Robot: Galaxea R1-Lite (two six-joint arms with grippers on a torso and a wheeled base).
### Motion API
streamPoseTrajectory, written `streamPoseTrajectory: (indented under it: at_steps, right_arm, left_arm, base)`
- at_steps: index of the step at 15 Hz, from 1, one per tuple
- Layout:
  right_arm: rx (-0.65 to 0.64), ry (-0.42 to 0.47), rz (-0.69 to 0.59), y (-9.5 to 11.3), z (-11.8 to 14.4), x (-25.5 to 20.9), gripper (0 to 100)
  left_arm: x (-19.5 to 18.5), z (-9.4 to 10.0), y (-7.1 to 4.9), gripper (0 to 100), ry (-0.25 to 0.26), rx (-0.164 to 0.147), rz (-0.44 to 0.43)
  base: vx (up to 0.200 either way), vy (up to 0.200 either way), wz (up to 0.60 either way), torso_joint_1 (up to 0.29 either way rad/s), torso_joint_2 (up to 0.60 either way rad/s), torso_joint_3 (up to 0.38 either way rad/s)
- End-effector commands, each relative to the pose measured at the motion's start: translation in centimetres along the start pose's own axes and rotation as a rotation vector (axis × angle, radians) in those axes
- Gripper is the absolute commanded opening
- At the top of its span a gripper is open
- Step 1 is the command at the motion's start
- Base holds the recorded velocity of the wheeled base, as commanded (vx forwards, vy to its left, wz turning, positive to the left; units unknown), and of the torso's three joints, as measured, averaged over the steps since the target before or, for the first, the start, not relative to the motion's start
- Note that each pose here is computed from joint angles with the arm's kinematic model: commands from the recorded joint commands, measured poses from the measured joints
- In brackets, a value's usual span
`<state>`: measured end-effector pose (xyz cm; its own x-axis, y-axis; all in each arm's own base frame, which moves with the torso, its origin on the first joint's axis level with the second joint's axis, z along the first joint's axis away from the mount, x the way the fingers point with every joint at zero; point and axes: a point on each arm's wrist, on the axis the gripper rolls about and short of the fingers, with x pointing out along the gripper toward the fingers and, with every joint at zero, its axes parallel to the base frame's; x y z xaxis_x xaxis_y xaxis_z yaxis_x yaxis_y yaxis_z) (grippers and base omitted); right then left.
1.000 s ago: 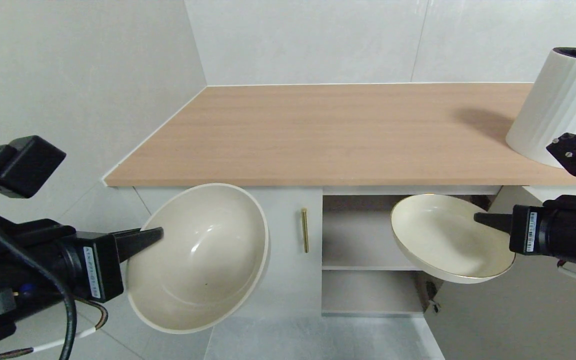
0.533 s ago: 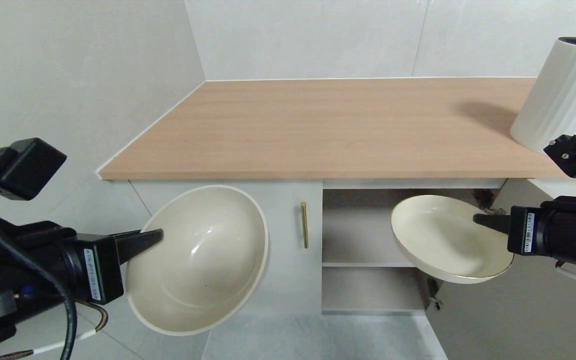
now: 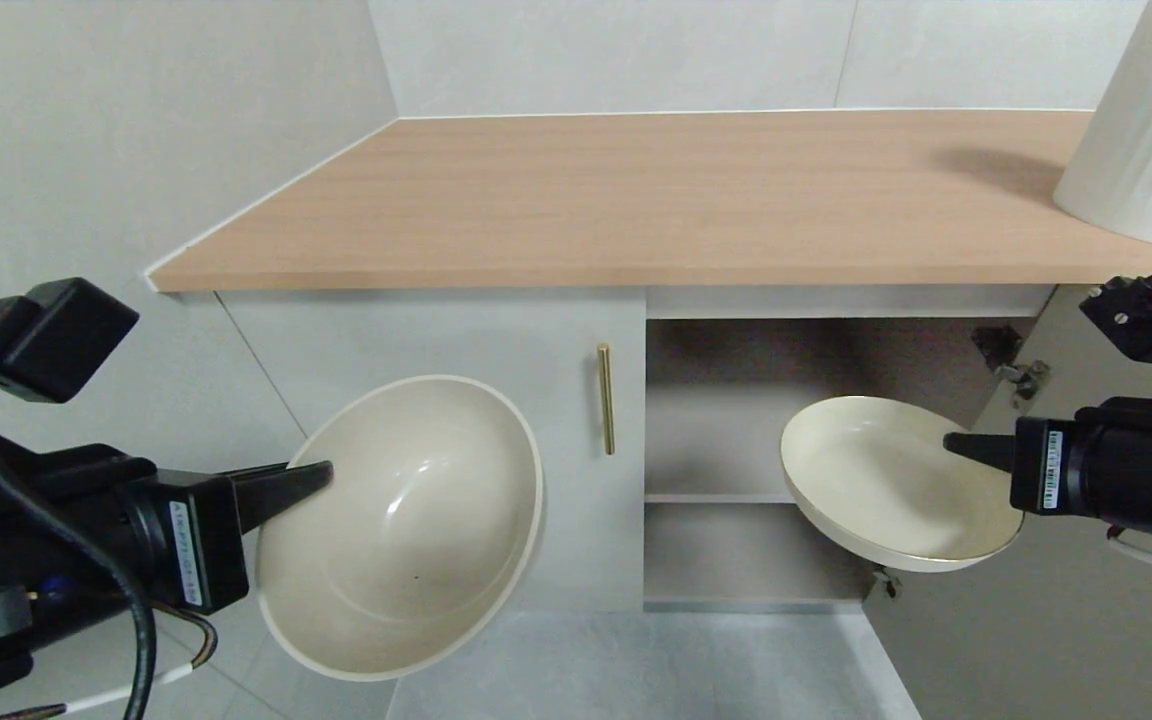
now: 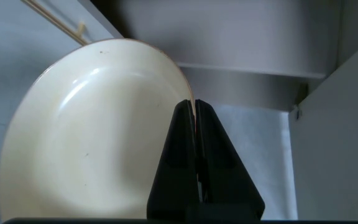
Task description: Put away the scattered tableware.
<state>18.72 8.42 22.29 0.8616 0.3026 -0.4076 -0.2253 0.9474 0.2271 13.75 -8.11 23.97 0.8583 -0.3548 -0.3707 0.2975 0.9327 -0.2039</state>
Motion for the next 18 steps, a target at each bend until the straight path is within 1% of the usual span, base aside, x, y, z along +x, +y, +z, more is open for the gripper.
streamPoseTrajectory:
  at_steps: [1,4,9,10,12,13,16,17,18]
  right_arm:
    - [0.0,0.003,0.0,0.0,0.0,0.1,0]
    - [-0.001,0.005,-0.001,0.0,-0.1,0.1,0]
    - [-0.003,0.03,-0.008,0.0,-0.3,0.8,0]
    - [-0.005,0.058,-0.017,0.0,-0.6,1.7,0]
    - [-0.01,0.125,-0.037,-0.1,-1.7,4.7,0]
    - [-0.006,0.147,-0.058,-0.1,-2.4,7.0,0]
    - [0.018,0.156,-0.157,-1.5,-4.7,12.8,0]
    - [0.026,0.153,-0.186,-1.8,-5.4,14.2,0]
    - [0.034,0.132,-0.228,-2.0,-6.4,16.0,0]
  left_arm:
    - [0.1,-0.1,0.0,0,0.004,0.0,0.0]
    - [0.1,-0.1,0.0,0,0.004,0.0,-0.002]
    - [0.1,-0.1,0.0,0,0.007,0.0,-0.004]
    - [0.1,-0.1,0.0,0,0.007,0.0,-0.004]
    - [0.2,-0.1,0.0,0,0.012,0.001,-0.004]
    - [0.2,-0.1,0.0,0,0.012,0.001,-0.004]
    - [0.2,-0.2,0.0,0,0.014,0.001,-0.004]
    - [0.2,-0.2,0.0,0,0.014,0.001,-0.004]
    - [0.3,-0.2,0.0,0,0.016,0.002,-0.003]
  base:
    - [0.0,0.0,0.0,-0.134,0.45,0.315]
    - [0.0,0.0,0.0,-0.1,0.37,0.266]
    - [0.0,0.0,0.0,-0.008,0.04,0.029]
    - [0.0,0.0,0.0,0.0,0.0,0.0]
    - [0.0,0.0,0.0,0.0,0.0,0.0]
    - [0.0,0.0,0.0,0.0,0.0,0.0]
    - [0.0,0.0,0.0,0.0,0.0,0.0]
    - [0.0,0.0,0.0,0.0,0.0,0.0]
    - [0.0,0.0,0.0,0.0,0.0,0.0]
